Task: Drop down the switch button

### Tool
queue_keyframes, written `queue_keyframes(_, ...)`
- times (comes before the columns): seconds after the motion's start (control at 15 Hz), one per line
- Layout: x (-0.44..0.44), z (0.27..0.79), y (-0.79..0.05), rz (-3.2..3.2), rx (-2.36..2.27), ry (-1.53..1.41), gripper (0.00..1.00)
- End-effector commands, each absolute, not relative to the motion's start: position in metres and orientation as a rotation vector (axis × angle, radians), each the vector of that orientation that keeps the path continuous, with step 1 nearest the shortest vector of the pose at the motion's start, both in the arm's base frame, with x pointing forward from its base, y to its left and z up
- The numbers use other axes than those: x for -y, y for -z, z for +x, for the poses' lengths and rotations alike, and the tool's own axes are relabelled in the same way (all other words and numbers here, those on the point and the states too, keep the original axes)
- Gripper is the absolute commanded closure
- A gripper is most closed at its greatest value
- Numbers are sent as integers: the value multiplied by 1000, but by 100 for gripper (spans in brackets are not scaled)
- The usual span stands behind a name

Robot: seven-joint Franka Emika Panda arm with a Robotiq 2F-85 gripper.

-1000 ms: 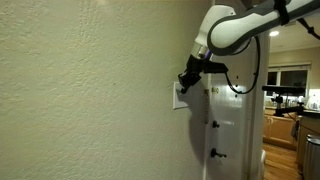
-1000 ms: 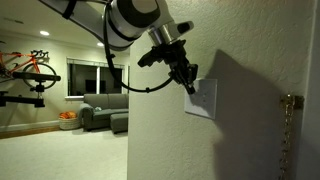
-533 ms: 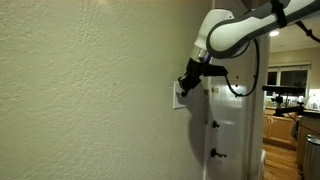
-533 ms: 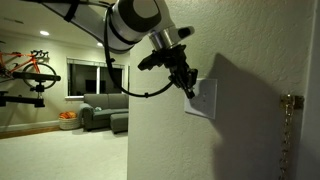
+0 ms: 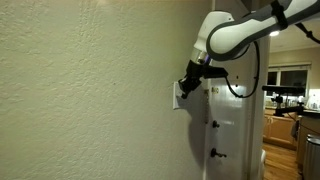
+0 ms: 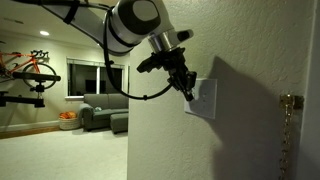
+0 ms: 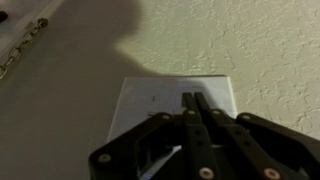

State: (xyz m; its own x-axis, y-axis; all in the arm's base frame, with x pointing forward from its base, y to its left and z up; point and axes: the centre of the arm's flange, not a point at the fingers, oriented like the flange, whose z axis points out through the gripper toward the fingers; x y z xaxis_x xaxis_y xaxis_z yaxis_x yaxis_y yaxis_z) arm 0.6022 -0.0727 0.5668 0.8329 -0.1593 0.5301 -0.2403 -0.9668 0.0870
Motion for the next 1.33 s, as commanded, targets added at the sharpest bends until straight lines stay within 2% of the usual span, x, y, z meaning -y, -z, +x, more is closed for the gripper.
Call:
queue_keyframes(0.0,59,558,-566,2877,290,-753,93)
queue_keyframes(0.27,48,527,-546,2929,300,-603,93)
queue_keyframes(0.53,42,503,-511,2997,324,-314,92)
queue_keyframes(0.73,26,488,-482,3052,290,-124,64)
queue_keyframes(1.27,-20,460,-441,3142,-64,84,12)
